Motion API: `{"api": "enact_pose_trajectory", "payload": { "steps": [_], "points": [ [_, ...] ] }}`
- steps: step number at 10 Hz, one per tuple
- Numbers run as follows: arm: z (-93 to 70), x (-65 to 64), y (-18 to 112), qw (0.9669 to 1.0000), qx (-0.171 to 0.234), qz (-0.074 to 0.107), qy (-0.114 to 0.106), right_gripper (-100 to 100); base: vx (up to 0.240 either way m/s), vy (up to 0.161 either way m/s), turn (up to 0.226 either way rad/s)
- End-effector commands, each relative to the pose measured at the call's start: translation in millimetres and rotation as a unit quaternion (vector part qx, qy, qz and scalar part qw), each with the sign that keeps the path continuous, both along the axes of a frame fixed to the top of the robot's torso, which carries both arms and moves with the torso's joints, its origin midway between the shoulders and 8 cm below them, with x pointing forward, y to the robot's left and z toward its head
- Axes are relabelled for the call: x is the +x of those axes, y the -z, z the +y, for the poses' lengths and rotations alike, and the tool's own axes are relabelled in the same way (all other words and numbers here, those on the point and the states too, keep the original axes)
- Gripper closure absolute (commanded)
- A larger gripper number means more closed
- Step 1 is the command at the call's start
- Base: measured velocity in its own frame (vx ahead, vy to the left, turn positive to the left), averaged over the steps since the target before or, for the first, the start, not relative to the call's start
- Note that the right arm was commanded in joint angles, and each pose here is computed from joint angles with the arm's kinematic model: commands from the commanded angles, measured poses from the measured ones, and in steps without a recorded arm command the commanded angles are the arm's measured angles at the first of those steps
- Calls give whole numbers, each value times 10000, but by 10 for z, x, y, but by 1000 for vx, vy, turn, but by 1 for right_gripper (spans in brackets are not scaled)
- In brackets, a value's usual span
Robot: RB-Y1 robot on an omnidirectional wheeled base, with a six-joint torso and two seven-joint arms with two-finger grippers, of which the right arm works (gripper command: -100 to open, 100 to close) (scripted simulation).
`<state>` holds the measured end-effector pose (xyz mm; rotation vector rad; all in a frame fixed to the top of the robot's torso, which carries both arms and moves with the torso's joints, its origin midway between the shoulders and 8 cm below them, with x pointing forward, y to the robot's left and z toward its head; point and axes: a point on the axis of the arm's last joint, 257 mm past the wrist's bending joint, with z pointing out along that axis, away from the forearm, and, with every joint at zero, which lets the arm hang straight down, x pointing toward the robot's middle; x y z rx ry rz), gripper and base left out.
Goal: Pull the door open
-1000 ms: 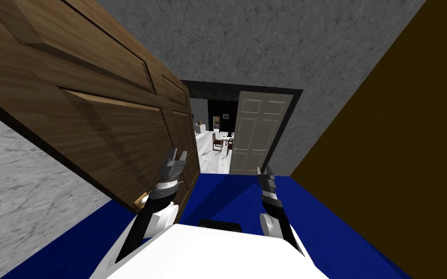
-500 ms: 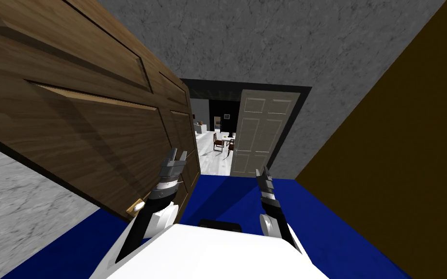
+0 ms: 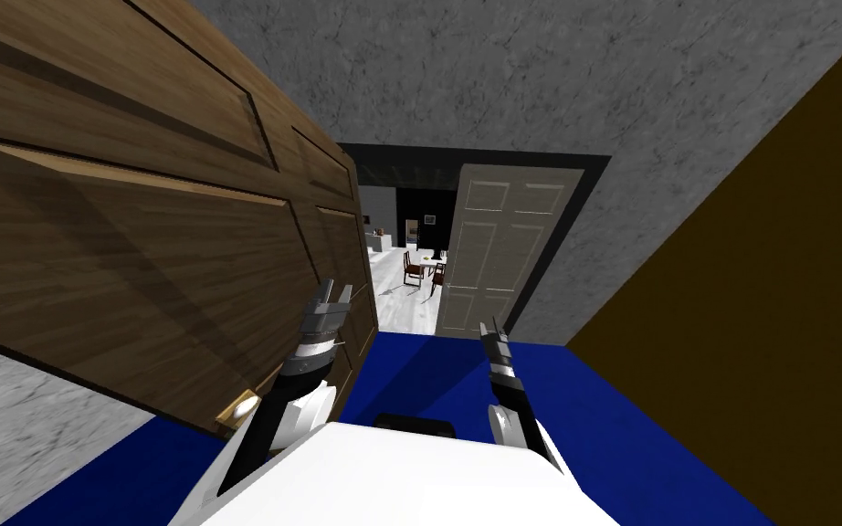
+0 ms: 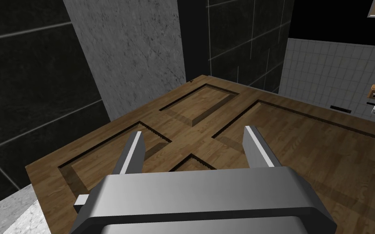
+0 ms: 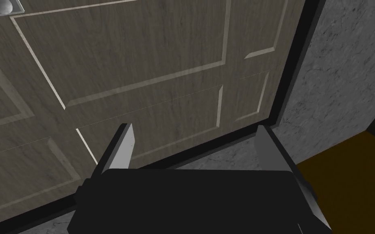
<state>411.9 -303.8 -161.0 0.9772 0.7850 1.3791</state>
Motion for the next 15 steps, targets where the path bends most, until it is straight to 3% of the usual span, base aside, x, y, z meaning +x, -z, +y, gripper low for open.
{"api": "enact_pose_trajectory", "payload": {
  "steps": [1,9,15],
  "points": [
    [-10,4,113,9999,-19,103,1,-100,96,3,45],
    [-112,82,671,9981,-92,602,28,-100,101,-2,47],
    [-213,99,1133,9946,-146,1024,72,-100,120,-5,52]
  ]
}}
